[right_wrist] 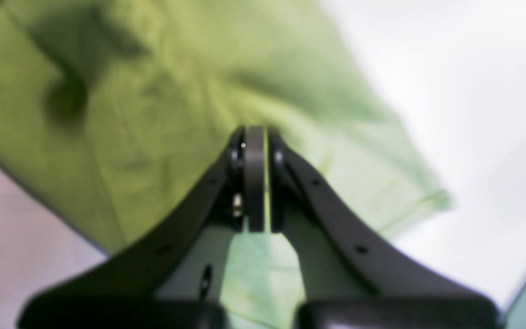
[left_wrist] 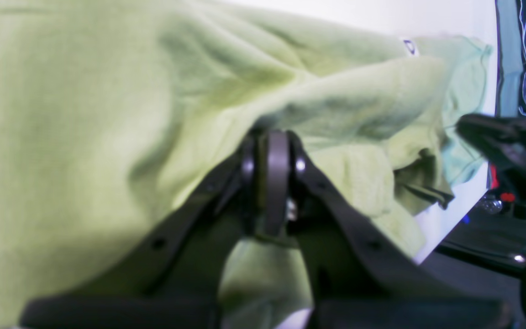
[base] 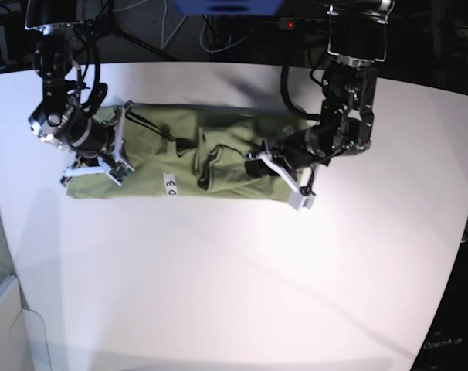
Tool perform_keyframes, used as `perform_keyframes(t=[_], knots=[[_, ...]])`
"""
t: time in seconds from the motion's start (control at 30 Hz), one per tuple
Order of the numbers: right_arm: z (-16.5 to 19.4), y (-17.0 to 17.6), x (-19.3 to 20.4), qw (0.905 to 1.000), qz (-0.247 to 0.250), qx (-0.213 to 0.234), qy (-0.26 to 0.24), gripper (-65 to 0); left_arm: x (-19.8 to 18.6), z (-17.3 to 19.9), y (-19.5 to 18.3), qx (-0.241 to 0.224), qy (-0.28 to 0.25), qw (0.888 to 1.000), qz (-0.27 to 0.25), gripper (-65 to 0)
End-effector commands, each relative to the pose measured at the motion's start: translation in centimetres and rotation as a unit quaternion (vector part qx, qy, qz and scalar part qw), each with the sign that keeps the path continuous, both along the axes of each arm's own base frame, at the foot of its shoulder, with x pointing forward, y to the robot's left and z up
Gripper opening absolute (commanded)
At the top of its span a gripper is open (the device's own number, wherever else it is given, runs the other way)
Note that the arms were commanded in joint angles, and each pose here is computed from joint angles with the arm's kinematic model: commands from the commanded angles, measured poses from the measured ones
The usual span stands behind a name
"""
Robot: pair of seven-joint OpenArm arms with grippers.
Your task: Fold the T-shirt properly
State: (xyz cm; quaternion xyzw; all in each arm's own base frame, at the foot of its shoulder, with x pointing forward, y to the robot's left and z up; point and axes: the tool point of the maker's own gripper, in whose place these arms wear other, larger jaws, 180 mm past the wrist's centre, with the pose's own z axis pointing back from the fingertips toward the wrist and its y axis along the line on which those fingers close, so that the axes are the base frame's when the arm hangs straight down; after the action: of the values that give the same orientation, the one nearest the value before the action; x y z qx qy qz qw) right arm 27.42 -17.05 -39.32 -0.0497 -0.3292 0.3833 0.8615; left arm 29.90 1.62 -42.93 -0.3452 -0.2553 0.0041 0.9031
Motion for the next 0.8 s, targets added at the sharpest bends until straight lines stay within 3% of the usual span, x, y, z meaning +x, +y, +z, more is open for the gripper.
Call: perform_keyframes(t=[0.0,0.13,0.3,0.5,0.57,0.77], knots=[[2.0,-0.3,1.1,0.9995,0.003,-0.006,-0.031,-64.9,0.8,0.8,0.1,-0.005,-0.017,1.000,0.003,-62.3],[4.1,-0.6,1.5,0.9982,0.003,-0.028,-0.052,-64.9,0.4,0.3,1.6,0.009,-0.012,1.000,0.005,-62.3],[4.3,-1.0,1.6,0.9981,-0.008,-0.038,-0.047,-64.1,-0.1,-0.3,2.9,0.023,-0.007,1.000,0.006,-62.3],[4.4,-1.4,1.8,0.9973,-0.049,-0.013,-0.053,-63.7,-0.3,-0.4,3.7,0.032,-0.008,0.999,0.005,-62.3],[4.5,-2.3,2.4,0.9954,-0.077,-0.003,-0.058,-57.6,-0.2,-0.4,3.9,0.034,-0.009,0.999,0.006,-62.3],[2.3,-4.2,2.1,0.9933,-0.114,0.000,-0.020,-25.0,0.1,-0.3,4.9,0.034,-0.010,0.999,0.023,-62.3]])
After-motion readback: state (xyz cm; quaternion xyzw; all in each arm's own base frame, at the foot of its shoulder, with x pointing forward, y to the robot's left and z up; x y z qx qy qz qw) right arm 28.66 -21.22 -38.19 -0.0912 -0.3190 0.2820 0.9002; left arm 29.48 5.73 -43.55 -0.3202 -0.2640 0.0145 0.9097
